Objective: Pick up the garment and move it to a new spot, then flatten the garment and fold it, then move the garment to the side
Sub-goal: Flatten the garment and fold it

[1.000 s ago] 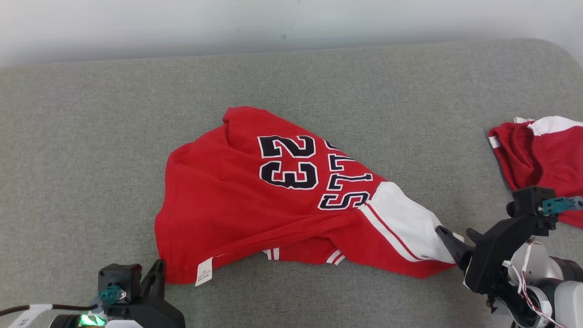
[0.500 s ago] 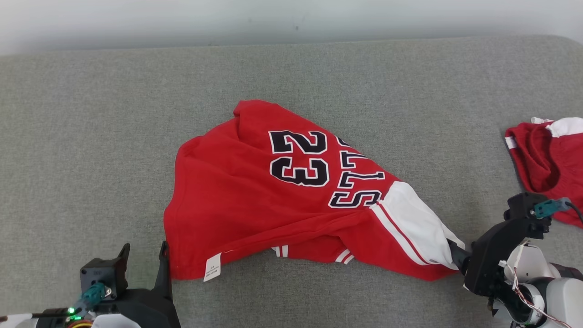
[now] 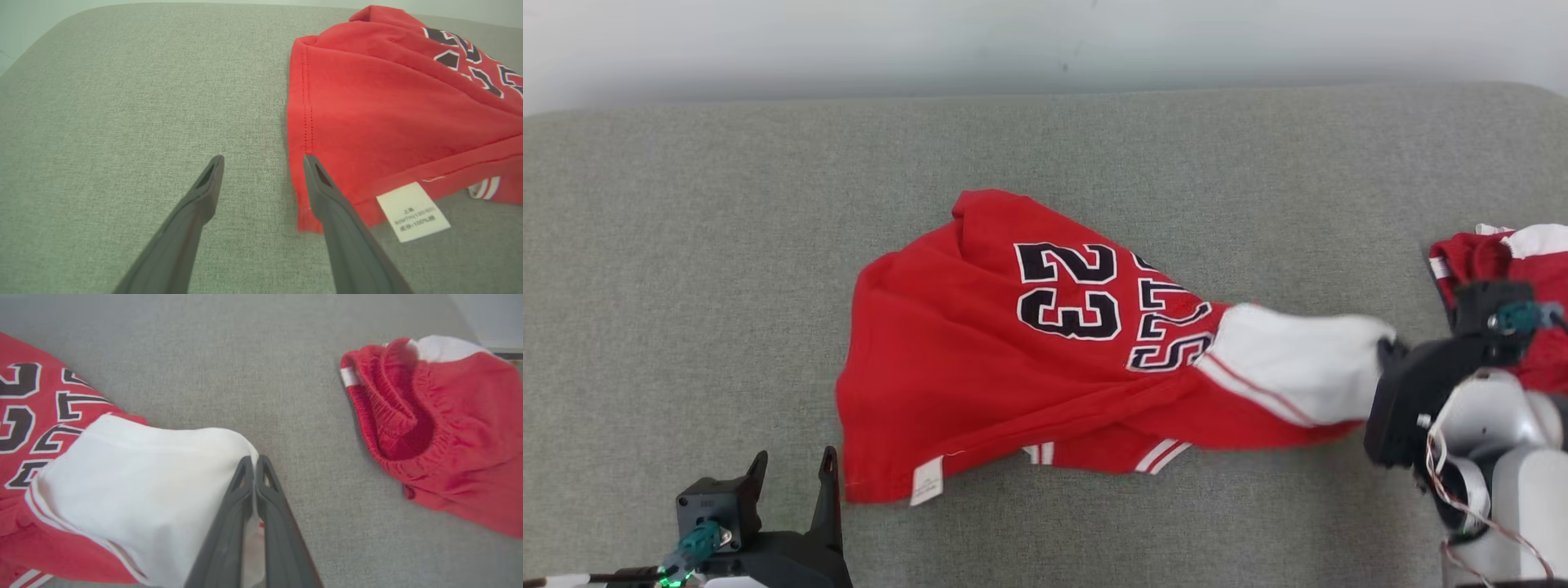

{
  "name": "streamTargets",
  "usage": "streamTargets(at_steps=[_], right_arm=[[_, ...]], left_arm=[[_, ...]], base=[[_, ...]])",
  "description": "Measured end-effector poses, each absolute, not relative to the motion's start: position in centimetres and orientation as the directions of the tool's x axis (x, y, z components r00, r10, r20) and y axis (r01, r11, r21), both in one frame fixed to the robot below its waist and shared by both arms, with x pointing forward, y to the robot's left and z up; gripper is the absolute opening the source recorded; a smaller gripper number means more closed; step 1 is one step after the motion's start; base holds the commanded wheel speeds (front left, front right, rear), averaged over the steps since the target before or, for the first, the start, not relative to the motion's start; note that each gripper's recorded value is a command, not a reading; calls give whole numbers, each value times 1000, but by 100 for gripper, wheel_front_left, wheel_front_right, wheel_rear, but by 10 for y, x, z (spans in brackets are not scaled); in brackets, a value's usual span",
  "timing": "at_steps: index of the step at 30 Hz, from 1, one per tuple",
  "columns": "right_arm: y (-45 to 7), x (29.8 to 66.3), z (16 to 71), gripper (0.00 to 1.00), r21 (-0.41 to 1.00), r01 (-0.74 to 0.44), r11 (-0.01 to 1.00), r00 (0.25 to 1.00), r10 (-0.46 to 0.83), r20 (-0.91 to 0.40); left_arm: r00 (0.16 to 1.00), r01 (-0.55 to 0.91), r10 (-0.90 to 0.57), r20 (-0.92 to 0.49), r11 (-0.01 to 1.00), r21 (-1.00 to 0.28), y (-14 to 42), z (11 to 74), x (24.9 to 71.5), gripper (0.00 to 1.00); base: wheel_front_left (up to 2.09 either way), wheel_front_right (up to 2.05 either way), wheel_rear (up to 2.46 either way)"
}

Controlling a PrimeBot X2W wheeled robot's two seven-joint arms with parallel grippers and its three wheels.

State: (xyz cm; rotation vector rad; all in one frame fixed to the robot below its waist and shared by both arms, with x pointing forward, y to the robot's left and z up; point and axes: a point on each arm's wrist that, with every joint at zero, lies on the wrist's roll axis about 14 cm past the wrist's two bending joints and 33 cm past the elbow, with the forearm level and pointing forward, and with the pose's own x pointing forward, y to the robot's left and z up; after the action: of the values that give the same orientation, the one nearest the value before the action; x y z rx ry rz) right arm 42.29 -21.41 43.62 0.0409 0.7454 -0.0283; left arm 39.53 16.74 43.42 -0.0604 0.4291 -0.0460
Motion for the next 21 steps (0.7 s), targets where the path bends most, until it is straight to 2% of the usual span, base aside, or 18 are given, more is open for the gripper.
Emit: streamTargets(at_steps=[3,8,9,10,13,21], right_arm=[[-222,442,461,0,-65,42,997,804,-72,-590],[-235,474,471,0,-181,24,983,855,-114,-505],[-235,478,470,65,-190,18,982,859,-113,-499],[-236,480,465,100,-196,14,981,852,-114,-511],[-227,481,452,100,-175,-7,985,835,-90,-542],[-218,476,463,100,-163,-20,986,843,-71,-533]], left_arm=[[908,36,-64,-414,997,-74,166,435,393,100],[908,48,-79,-411,995,-84,160,435,390,100],[908,53,-85,-410,995,-88,159,435,390,100],[908,55,-88,-409,994,-91,158,435,390,100],[909,50,-85,-408,994,-96,159,436,387,100],[898,41,-96,-430,990,-134,155,432,371,100]], base=[[0,0,0],[0,0,0],[0,0,0],[0,0,0],[0,0,0],[0,0,0]])
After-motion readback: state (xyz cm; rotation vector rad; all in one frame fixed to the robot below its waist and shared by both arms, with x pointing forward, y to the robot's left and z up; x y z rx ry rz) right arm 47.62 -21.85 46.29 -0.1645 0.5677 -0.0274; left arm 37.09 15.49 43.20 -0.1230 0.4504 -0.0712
